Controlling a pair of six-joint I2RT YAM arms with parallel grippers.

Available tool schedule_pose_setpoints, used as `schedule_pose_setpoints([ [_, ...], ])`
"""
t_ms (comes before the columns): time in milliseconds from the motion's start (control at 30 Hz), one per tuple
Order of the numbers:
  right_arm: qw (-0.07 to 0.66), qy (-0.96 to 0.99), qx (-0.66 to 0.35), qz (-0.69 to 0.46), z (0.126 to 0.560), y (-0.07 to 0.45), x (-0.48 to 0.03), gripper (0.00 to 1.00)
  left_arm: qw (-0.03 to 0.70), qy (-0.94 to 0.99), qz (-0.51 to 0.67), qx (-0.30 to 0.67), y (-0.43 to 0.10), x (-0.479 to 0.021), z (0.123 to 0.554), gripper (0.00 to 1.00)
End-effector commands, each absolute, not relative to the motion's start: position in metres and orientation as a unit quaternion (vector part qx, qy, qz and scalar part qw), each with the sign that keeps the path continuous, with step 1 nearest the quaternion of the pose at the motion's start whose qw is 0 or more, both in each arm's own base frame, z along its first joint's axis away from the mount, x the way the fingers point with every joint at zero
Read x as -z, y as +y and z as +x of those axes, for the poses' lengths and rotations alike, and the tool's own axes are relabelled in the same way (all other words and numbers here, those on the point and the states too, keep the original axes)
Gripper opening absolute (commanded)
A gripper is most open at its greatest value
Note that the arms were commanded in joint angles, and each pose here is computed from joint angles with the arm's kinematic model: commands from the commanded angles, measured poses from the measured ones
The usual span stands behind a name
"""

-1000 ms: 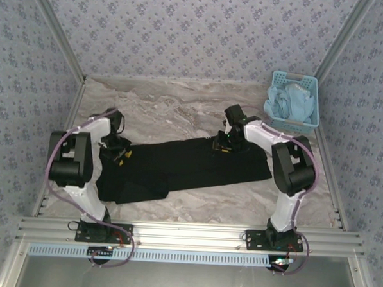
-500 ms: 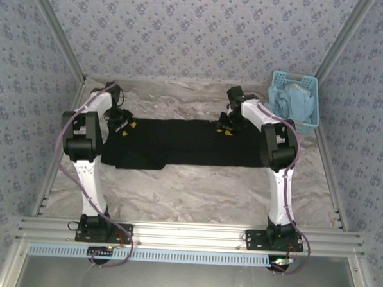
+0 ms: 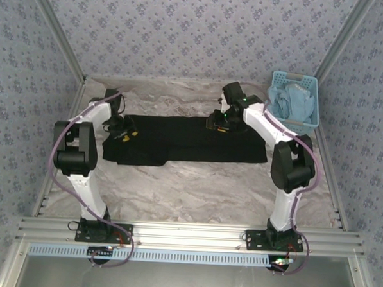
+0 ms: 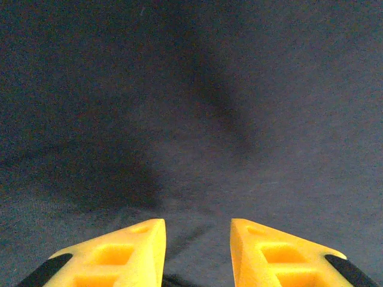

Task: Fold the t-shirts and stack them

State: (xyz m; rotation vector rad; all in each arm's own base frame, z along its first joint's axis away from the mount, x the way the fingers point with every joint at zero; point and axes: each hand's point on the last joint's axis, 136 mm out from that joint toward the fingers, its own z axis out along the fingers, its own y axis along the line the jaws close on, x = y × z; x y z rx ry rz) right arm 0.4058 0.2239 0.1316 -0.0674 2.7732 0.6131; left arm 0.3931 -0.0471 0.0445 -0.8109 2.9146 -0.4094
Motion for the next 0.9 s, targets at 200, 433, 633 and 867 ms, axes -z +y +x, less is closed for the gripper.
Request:
schedule_pose_setpoints([
  [200,0.145,0.961,-0.234,-0.018,0.379,0.222,-0.138,0.47,0.019,0.966,-0.23,0.114,-0.047,-0.028,0.364,0.33],
  [433,0.14,0.962,-0.233,-0.014,0.369,0.217,-0.137,0.46,0.01,0.969,-0.215,0.117,-0.057,-0.039,0.328,0.28],
  [633,0.141,0.962,-0.233,-0.012,0.367,0.215,-0.137,0.46,-0.008,0.97,-0.217,0.107,-0.06,-0.04,0.284,0.24],
  [867,0.143,0.962,-0.234,-0.011,0.363,0.212,-0.136,0.45,-0.055,0.968,-0.23,0.086,-0.064,-0.043,0.231,0.04],
])
